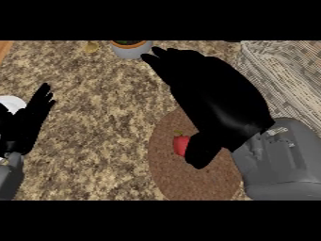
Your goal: Pick the bell pepper from the placemat and place it in the basket
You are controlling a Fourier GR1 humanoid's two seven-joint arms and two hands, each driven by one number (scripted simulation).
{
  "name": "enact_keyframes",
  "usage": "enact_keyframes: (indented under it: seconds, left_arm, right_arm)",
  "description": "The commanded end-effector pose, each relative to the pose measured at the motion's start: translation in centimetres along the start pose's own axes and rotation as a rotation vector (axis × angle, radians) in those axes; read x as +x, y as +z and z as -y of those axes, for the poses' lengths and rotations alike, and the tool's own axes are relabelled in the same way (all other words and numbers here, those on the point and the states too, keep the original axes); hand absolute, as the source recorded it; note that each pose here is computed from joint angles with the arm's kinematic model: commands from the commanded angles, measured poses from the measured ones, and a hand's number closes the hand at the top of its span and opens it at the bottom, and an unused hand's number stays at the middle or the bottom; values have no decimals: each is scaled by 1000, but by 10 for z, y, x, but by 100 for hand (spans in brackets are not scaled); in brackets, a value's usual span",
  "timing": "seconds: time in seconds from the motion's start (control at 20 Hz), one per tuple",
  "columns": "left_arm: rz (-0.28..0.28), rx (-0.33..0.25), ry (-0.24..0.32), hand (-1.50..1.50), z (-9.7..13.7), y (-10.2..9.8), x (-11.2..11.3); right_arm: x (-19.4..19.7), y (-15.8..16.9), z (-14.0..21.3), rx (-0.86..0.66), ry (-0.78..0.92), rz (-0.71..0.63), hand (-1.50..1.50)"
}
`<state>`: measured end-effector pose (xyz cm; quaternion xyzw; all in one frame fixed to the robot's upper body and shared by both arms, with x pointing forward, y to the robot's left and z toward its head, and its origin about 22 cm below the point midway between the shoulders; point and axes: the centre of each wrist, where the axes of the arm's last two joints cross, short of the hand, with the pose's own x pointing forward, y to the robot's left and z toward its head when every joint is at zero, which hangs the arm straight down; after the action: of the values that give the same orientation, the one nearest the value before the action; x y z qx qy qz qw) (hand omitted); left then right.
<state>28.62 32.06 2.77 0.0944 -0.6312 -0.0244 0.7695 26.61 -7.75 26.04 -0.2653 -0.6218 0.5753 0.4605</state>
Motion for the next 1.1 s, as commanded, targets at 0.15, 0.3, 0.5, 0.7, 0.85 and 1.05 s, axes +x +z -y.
enact_keyframes:
  seconds: [0.15,0.3,0.5,0.7,0.85,1.05]
  left_arm:
    - [4,-25,-11,0,-8,-8,30]
    - [12,19,2,0,-2,-10,14]
    - [9,-15,-2,0,8,-3,9]
    - [7,-20,16,0,10,11,0]
    - [22,-14,-17,0,19,-4,22]
    - [9,-18,-12,0,12,-13,23]
  right_arm:
    - [-32,39,20,136,-58,-27,-150]
    - [-39,77,17,138,-109,17,-150]
    - [-61,90,22,29,-170,29,-150]
    - [-75,97,-16,24,-211,43,-150]
    - [-89,92,-38,34,-207,39,-150]
    - [-92,72,-75,-30,-193,68,-150]
